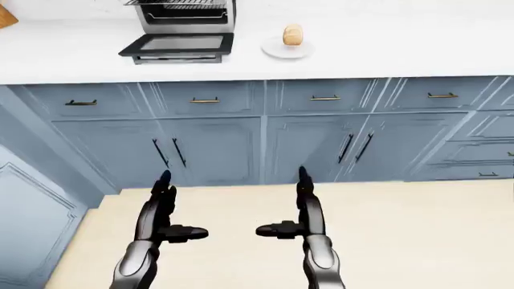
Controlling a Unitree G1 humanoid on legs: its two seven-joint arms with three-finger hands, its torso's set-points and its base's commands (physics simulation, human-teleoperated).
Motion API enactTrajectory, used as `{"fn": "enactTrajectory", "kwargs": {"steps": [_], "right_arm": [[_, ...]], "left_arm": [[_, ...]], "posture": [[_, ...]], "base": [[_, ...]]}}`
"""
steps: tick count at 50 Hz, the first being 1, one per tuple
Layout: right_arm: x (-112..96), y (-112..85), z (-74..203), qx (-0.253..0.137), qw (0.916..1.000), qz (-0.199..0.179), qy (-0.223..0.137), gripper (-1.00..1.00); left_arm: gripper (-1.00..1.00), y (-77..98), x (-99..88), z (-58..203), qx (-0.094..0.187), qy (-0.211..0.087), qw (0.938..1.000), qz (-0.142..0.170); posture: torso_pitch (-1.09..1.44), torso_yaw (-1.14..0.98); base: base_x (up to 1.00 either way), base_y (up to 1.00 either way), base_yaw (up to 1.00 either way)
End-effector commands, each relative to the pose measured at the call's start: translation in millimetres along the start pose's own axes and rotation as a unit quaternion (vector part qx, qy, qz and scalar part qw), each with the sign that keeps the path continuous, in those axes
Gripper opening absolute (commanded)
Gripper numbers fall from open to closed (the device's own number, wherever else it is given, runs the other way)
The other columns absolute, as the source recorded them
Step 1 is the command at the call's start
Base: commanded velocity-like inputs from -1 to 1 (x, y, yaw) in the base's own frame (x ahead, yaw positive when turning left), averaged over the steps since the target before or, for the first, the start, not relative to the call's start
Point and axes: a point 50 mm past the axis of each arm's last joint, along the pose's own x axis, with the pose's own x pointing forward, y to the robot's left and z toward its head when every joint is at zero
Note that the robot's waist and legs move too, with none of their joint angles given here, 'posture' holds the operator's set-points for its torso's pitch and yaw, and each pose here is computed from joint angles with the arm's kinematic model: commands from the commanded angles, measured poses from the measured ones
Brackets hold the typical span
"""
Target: Place the bread on the top rack of the toaster oven.
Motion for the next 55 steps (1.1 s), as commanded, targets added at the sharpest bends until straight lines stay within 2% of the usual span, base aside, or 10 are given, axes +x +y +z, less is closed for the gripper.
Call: {"fn": "enactTrajectory", "kwargs": {"steps": [1, 5, 11, 18, 24, 30, 37, 48, 55], "right_arm": [[-3, -6.0, 54, -0.013, 0.9939, -0.009, -0.109, 1.0], [-3, -5.1, 68, -0.021, 0.9923, -0.01, -0.121, 1.0], [-6, -6.8, 105, -0.04, 0.9872, -0.006, -0.155, 1.0], [1, -3.8, 154, -0.071, 0.9785, 0.001, -0.194, 1.0], [5, -2.7, 198, -0.084, 0.9685, 0.005, -0.234, 1.0], [10, 3.4, 224, -0.11, 0.9623, 0.024, -0.248, 1.0], [0, 3.4, 251, -0.126, 0.9544, 0.032, -0.269, 1.0], [-8, 3.5, 265, -0.116, 0.9506, 0.03, -0.286, 1.0], [-6, 6.4, 267, -0.109, 0.9496, 0.033, -0.292, 1.0]], "left_arm": [[1.0, -6.9, 2.6, 56, 0.009, -0.1, 0.9949, -0.011], [1.0, -10.4, 3.4, 79, 0.015, -0.116, 0.993, -0.018], [1.0, -9.8, 7.2, 115, 0.034, -0.146, 0.9885, -0.018], [1.0, -4.4, 7.2, 169, 0.055, -0.196, 0.9789, -0.009], [1.0, 1.0, 3.9, 202, 0.061, -0.229, 0.9715, -0.001], [1.0, 4.0, -2.1, 231, 0.069, -0.257, 0.9639, 0.004], [1.0, 7.9, -10.4, 250, 0.075, -0.276, 0.9582, 0.011], [1.0, 14.4, -19.2, 266, 0.077, -0.294, 0.9524, 0.024], [1.0, 16.1, -20.2, 267, 0.077, -0.296, 0.9517, 0.028]], "posture": [[0.0, 0.0], [0.0, 0.0], [0.0, 0.0], [0.0, 0.0], [0.0, 0.0], [0.0, 0.0], [0.0, 0.0], [0.0, 0.0], [0.0, 0.0]], "base": [[0.0, 0.0, 0.0], [0.0, 0.0, 0.0], [0.0, 0.0, 0.0], [0.0, 0.0, 0.0], [0.0, 0.0, 0.0], [0.02, 0.0, 0.0], [0.04, 0.0, 0.0], [0.11, 0.0, 0.0], [0.14, 0.0, 0.0]]}}
